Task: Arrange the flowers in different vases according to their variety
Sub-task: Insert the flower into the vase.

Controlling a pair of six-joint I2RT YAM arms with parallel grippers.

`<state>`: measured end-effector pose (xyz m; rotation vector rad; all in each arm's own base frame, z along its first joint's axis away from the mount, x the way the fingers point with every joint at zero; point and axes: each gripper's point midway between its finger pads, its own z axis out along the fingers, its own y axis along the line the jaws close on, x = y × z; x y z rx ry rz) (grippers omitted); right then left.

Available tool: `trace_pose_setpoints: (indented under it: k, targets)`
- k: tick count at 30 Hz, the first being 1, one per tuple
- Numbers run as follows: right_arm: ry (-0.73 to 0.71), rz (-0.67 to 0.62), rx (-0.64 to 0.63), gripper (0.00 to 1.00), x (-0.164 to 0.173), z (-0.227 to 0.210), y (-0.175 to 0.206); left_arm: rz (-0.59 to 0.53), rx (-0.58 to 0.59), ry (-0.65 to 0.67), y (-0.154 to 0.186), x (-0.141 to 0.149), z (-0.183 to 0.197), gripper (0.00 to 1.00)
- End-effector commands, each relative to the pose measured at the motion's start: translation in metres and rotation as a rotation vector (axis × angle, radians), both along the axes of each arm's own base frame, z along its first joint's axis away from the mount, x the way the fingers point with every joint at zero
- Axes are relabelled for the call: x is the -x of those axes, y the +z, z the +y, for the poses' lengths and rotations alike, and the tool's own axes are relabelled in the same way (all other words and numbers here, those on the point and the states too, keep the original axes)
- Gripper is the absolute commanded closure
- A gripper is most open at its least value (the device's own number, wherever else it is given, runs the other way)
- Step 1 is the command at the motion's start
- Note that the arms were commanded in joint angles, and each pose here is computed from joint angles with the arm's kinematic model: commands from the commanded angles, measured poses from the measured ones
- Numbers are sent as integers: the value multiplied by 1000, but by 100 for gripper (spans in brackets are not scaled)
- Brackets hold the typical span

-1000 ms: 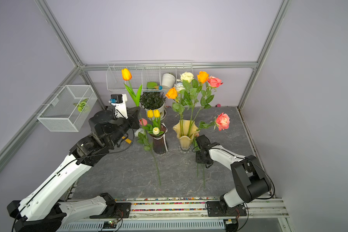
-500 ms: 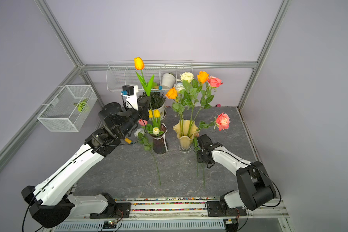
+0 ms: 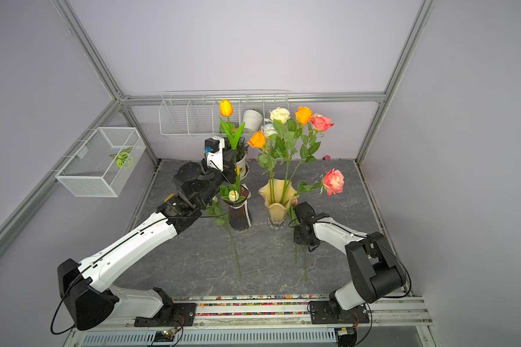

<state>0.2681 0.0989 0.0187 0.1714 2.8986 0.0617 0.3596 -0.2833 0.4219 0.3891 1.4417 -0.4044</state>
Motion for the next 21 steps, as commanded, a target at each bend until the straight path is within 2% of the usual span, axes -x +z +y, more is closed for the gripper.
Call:
trace_pose_setpoints:
  k: [1,8,12,13,16,17,18,19,21]
  targets:
    - [-17,19,4,70,4,-3,-7,-31,-17,14,-15,-7,-5,100]
    - [-18,15,2,82,3,-3,-6,-16,-33,11,-24,-6,-5,100]
    - [-16,15,-4,84,3,-2,-6,-14,-49,1,-20,-3,-4,100]
    - [-15,16,-5,84,3,-1,-6,-13,-54,-1,-20,-2,-4,94]
    - [-14,17,-7,84,4,-1,-7,-18,-57,-11,-16,2,-3,45]
    - [-14,17,-8,84,4,-1,-7,-24,-53,-13,-13,4,-1,33]
    - [-15,16,-8,84,3,-1,-6,-26,-47,-11,-11,5,0,26]
    - [-13,16,-8,84,3,-1,-6,-30,-45,-10,-8,7,2,10]
    - [-13,14,-8,84,3,0,-6,-33,-47,-7,-4,9,5,0]
